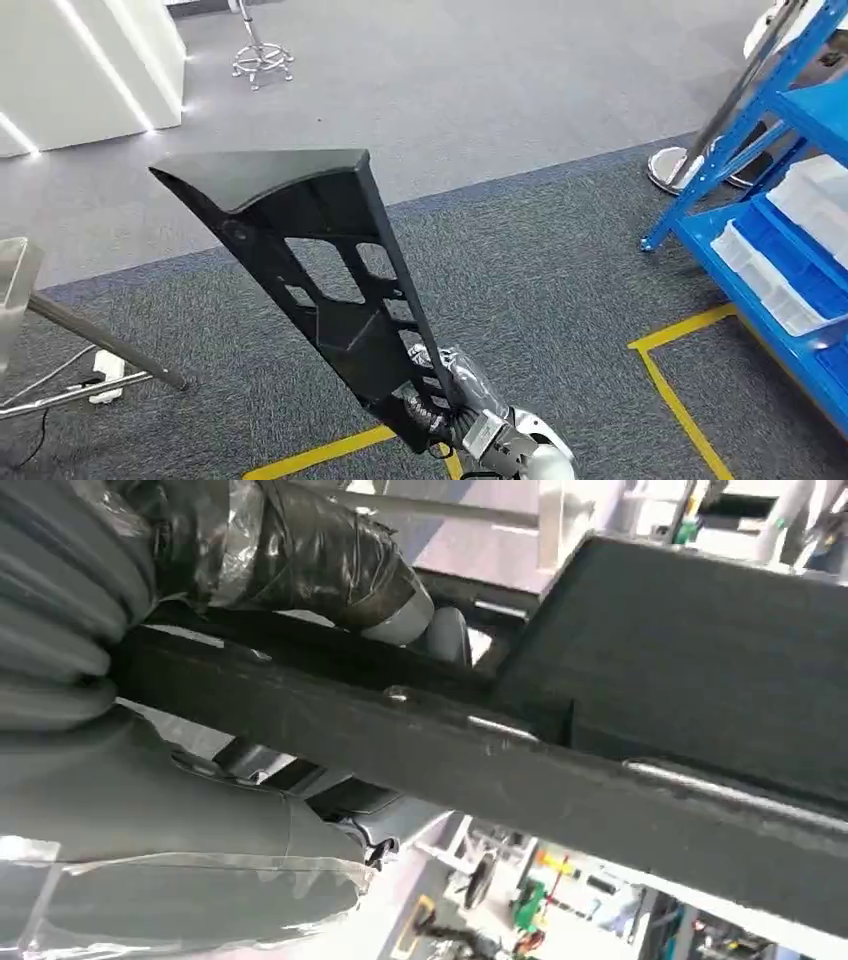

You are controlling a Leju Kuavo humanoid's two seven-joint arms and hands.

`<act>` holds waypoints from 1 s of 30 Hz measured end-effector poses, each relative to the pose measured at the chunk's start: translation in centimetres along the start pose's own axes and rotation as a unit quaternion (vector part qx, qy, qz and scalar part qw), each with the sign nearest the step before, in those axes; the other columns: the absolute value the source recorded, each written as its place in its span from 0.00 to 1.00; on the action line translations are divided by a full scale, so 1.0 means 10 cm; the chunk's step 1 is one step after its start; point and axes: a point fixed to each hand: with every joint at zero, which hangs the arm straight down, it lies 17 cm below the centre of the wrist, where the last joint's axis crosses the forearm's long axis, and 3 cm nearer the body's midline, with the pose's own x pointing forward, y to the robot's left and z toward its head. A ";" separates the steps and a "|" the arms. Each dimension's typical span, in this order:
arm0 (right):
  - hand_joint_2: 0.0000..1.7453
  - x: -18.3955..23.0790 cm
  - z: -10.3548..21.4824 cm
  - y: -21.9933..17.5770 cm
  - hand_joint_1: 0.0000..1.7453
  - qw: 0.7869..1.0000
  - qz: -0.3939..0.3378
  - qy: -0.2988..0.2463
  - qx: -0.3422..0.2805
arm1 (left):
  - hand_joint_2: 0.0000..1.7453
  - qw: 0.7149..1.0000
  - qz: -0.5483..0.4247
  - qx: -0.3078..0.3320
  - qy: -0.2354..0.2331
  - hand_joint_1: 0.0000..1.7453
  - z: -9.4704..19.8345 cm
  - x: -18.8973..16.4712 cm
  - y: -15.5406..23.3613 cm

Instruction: Take the parts from the cabinet and place them on the table.

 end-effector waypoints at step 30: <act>1.00 0.06 -0.05 -0.11 0.99 1.000 0.018 -0.003 -0.002 | 1.00 1.000 -0.015 -0.006 -0.002 0.00 0.00 0.03 -0.01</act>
